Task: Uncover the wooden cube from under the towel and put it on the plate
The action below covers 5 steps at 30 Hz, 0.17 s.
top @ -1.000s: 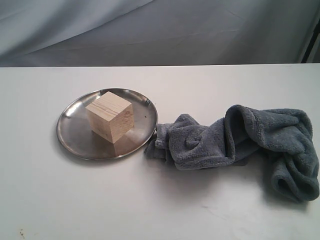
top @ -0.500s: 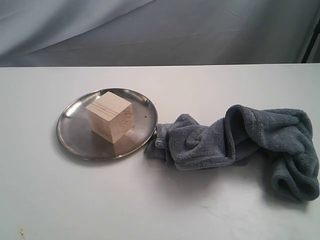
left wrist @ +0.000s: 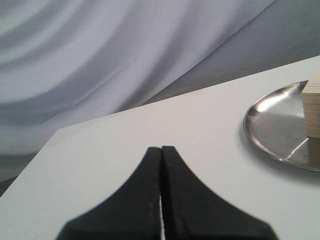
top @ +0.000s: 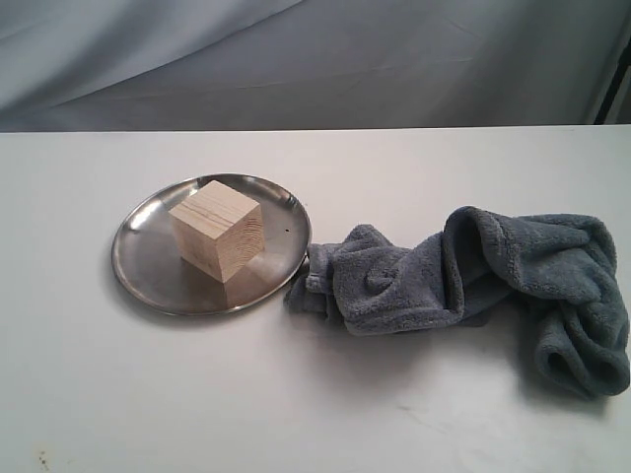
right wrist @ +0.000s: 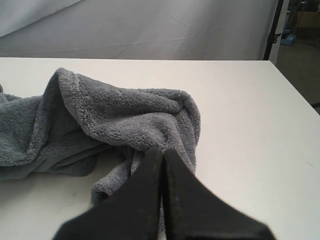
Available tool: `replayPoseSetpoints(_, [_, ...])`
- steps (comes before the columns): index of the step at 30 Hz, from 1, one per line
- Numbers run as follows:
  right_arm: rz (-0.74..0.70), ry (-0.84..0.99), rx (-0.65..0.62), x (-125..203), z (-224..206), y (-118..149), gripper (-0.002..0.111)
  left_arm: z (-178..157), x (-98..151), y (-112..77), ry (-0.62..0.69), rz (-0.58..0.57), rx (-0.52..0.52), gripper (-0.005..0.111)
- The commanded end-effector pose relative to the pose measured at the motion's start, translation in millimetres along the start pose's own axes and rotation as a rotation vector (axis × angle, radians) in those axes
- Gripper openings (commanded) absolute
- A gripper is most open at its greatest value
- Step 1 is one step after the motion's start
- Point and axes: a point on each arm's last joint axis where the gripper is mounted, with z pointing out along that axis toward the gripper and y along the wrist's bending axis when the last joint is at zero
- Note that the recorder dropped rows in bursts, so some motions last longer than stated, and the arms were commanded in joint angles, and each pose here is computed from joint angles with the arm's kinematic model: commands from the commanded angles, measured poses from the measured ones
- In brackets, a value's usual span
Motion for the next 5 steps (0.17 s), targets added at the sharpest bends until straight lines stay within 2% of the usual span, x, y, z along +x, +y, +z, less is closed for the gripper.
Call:
replayPoseSetpoints(1, [0.008, 0.002, -0.001, 1.3, 0.1, 0.2, 0.0, 0.0, 0.3, -0.1, -0.009, -0.003, -0.004, 0.0])
replayPoseSetpoints(5, [0.008, 0.002, -0.001, 1.3, 0.1, 0.2, 0.0, 0.0, 0.3, -0.1, -0.009, -0.003, -0.004, 0.0])
